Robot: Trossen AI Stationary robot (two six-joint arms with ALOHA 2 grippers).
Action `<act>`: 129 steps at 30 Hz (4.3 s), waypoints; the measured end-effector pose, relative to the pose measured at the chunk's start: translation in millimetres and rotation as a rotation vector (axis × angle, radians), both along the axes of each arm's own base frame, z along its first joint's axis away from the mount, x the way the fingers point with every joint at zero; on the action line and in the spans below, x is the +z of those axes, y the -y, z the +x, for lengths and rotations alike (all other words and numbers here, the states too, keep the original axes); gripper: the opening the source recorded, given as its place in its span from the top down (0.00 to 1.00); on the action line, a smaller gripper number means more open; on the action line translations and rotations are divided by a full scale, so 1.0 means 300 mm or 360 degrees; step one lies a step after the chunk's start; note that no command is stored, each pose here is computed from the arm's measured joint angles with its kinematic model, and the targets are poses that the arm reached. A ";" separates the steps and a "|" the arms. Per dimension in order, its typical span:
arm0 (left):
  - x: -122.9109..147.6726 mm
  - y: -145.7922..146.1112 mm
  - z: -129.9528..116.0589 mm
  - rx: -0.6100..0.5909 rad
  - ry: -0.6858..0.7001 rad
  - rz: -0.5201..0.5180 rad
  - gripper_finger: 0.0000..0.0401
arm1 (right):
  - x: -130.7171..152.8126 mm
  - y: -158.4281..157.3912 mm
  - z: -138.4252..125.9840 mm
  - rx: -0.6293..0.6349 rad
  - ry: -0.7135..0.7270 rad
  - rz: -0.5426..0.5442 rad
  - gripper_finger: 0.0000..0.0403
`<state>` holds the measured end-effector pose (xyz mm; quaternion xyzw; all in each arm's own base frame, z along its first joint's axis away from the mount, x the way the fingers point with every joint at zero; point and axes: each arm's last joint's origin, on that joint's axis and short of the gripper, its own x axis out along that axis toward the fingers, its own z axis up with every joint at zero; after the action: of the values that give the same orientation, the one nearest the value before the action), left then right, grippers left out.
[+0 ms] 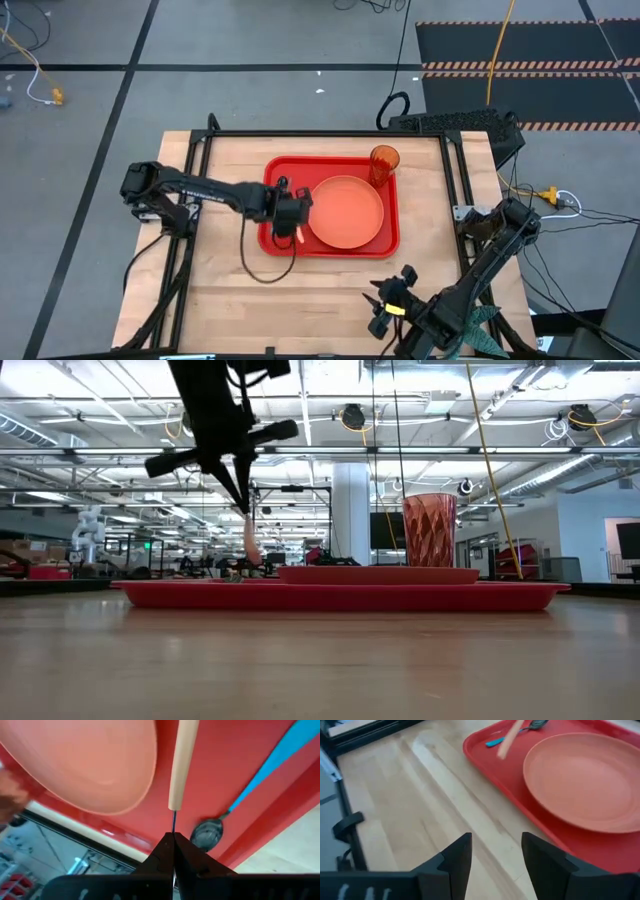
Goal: Pick and place plate/cup/fork/spoon on tray
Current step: Put the orange fork on the red tray to the right of the blue spoon
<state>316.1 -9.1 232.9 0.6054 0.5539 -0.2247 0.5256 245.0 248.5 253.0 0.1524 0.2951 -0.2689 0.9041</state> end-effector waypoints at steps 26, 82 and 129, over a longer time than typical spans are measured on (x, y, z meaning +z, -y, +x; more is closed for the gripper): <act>-0.269 -0.232 -0.064 0.0008 0.0224 -0.0104 0.80 | -0.047 0.007 -0.065 -0.0043 0.0033 0.0054 0.59; 0.101 0.060 0.049 0.0570 0.1858 -0.2171 0.62 | 0.026 0.114 0.028 0.0026 0.0160 -0.0896 0.59; 0.218 -0.082 -0.654 0.0107 0.2836 -0.2259 0.62 | 0.218 0.772 0.496 0.0303 0.0136 -0.0967 0.59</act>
<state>119.8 15.6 298.3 0.1004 -0.2527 0.0367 0.9616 393.7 17.0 318.4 -0.1418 0.1761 -0.2522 0.9409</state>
